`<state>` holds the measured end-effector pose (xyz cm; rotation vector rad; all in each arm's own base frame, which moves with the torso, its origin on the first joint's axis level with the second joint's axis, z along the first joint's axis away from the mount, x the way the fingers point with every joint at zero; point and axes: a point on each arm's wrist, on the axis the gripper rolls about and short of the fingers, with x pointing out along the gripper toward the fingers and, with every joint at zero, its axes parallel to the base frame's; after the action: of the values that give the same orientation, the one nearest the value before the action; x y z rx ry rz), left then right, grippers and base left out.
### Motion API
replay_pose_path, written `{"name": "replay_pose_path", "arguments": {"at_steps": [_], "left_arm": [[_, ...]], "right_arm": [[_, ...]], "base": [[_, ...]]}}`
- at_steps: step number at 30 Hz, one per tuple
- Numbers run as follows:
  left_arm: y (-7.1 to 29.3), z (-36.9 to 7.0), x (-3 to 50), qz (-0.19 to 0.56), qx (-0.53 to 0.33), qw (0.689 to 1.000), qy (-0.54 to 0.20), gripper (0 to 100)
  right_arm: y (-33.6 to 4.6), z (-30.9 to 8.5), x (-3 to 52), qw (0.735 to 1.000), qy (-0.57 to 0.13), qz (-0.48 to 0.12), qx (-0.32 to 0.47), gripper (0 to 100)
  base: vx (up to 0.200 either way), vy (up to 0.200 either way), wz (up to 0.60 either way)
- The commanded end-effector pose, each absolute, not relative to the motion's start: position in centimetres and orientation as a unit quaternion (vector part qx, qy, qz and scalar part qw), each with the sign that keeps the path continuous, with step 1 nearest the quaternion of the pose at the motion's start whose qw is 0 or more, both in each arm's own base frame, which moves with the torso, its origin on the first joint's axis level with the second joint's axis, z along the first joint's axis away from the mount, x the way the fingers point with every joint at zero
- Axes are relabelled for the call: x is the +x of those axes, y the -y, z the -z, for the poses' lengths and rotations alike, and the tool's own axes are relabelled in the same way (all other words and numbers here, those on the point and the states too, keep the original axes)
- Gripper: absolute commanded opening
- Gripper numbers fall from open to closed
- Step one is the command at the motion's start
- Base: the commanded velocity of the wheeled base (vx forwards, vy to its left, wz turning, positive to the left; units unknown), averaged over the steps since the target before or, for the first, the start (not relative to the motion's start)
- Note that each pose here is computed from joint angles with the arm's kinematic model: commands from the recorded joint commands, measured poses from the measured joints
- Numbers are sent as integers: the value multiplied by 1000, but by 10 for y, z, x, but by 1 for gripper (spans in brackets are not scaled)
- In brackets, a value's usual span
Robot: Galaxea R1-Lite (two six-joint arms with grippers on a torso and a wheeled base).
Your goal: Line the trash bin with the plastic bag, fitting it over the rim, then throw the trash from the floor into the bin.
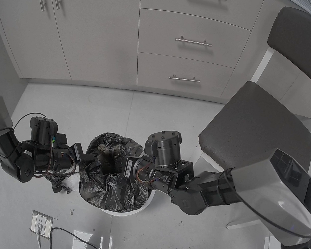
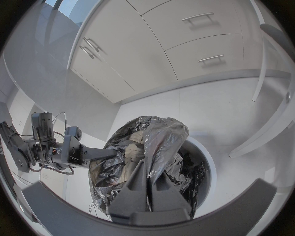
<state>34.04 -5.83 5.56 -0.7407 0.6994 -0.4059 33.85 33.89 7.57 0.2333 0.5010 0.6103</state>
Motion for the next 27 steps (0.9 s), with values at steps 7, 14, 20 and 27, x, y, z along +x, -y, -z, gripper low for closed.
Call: {"name": "replay_pose_path", "arguments": {"at_steps": [7, 14, 20, 27], "left_arm": [[65, -25, 346, 173, -335, 859, -348, 0], [63, -12, 342, 169, -291, 871, -358, 0], [62, 1, 343, 121, -230, 900, -351, 0], [59, -4, 343, 92, -220, 910, -338, 0]], "right_arm": [[-339, -40, 340, 916, -276, -276, 94, 0], [-330, -31, 343, 919, -286, -258, 89, 0], [-323, -30, 346, 926, -283, -236, 84, 0], [-318, -29, 347, 927, -286, -227, 83, 0]], "base": [[0, 0, 0], [0, 0, 0], [0, 0, 0], [0, 0, 0]]}}
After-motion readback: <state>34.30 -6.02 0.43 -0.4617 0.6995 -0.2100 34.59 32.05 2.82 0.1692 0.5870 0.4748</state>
